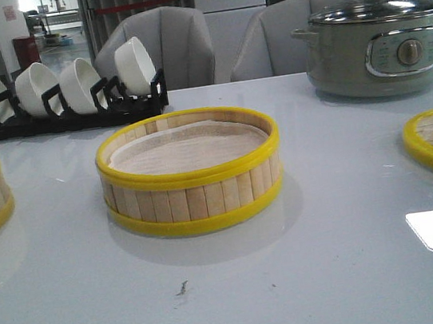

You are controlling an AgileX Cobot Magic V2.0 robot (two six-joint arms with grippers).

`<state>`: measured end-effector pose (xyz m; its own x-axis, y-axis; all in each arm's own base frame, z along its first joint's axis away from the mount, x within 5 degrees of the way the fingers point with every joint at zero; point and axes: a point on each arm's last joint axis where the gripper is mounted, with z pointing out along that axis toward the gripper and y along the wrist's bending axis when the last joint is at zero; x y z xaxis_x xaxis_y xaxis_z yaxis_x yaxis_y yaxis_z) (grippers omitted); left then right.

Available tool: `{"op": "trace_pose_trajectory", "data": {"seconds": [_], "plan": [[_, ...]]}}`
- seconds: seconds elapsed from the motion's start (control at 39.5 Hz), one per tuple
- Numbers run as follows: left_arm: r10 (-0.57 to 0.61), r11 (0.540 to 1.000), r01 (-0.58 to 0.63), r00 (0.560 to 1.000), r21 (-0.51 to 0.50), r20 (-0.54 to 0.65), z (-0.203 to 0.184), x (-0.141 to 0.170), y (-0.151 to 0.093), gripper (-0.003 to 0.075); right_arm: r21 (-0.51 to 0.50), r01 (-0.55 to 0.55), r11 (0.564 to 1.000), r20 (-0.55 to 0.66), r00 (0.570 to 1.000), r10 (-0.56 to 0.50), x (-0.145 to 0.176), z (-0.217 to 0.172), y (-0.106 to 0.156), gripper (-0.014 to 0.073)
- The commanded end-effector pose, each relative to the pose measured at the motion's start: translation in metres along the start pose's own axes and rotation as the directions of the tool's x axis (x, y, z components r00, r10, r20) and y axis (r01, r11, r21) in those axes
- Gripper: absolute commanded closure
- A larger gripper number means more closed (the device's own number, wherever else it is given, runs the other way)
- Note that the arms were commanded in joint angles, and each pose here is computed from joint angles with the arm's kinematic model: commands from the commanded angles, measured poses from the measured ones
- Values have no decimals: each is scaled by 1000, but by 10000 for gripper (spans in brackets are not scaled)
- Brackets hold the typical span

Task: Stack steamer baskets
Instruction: 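Grasp the rim of the bamboo steamer basket with the left gripper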

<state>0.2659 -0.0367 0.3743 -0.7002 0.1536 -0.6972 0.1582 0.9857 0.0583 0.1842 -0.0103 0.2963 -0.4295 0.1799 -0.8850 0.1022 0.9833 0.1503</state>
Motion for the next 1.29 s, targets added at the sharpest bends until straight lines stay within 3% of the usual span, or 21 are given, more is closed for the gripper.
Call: {"op": "trace_pose_trajectory", "data": {"seconds": [0.0, 0.08, 0.4, 0.83, 1.09, 1.16, 1.26], "plan": [[8, 1000, -10, 997, 22, 73, 6, -13, -7, 270, -11, 8, 1000, 111, 994, -6, -19, -5, 3, 162], [-5, 999, 4, 1000, 32, 29, 28, -13, -10, 219, -12, 8, 1000, 105, 994, -7, -19, -5, 4, 162], [3, 999, 2, 993, 38, -118, 109, -3, -15, 235, -13, 8, 1000, 81, 997, -7, -16, -5, 4, 162], [-15, 999, 26, 964, 37, -266, 182, 23, -20, 235, -13, 8, 1000, 67, 998, -7, -15, -5, 4, 162], [-12, 999, 25, 948, 37, -317, 203, 35, -21, 239, -13, 8, 1000, 67, 998, -7, -15, -5, 4, 162], [-12, 999, 25, 949, 37, -316, 203, 34, -21, 295, -13, 8, 1000, 67, 998, -7, -15, -5, 4, 162], [-12, 999, 25, 951, 37, -310, 202, 31, -21, 501, -13, 8, 1000, 68, 998, -7, -15, -5, 4, 162]]}}
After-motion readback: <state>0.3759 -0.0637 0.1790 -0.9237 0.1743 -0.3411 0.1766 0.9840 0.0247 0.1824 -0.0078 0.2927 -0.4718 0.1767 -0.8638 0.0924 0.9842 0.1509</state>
